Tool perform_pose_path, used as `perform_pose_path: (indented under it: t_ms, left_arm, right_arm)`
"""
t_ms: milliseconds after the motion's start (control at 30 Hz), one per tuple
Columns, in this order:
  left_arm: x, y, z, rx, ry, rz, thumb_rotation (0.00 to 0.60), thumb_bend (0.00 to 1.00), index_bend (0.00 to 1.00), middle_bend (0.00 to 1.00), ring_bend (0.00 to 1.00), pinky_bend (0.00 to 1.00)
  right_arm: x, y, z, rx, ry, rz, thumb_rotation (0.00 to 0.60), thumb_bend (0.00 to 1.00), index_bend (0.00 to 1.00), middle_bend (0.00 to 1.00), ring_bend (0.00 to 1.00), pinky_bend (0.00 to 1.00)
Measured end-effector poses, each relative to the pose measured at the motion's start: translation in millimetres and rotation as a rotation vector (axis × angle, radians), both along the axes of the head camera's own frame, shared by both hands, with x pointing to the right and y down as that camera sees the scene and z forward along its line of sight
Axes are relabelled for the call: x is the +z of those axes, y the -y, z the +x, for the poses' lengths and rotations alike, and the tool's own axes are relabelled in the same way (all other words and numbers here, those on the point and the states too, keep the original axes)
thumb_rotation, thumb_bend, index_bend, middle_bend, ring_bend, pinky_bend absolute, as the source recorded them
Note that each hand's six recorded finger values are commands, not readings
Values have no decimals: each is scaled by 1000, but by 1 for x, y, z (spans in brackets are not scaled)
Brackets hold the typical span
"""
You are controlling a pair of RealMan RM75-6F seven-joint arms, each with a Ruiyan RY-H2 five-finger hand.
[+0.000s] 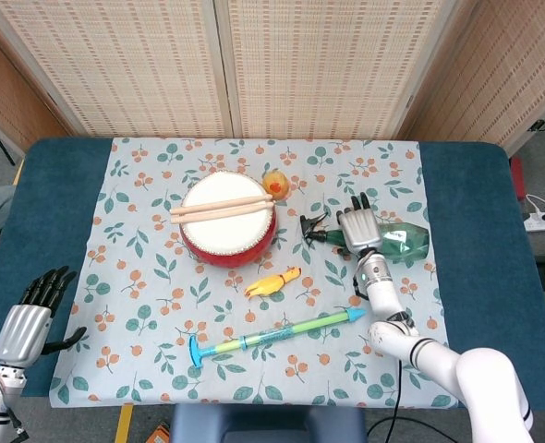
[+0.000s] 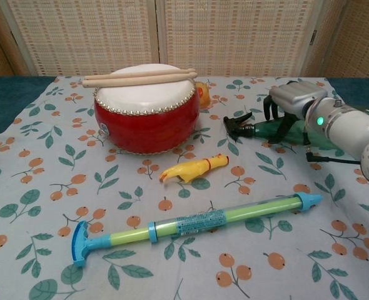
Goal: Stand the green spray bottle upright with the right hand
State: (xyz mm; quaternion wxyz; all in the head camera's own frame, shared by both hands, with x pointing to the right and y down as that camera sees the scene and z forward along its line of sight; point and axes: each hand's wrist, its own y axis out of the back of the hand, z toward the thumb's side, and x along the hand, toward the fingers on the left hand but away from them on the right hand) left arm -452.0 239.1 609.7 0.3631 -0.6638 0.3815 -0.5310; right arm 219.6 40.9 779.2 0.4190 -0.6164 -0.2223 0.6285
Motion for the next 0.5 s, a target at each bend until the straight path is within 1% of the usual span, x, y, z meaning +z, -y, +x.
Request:
perform_pose_path:
  t_ms: [133,333,500]
  left_arm:
    - [-3,1,0,-3,-14,31,600,194,0,0,0,92]
    - [-1,-1,0,2,-22,21,600,196,0,0,0,92]
    - [0,-2,-1,3,-21,15,600,195,0,0,0,92]
  right_arm:
    - [1,0,-1,-2,1,19,600,0,584,494,213,7]
    - [-1,1,-2,-5,12,49,600,0,644,538,243,16]
    - [-3,3,-2,-6,24,72,600,3,660,547,249,17]
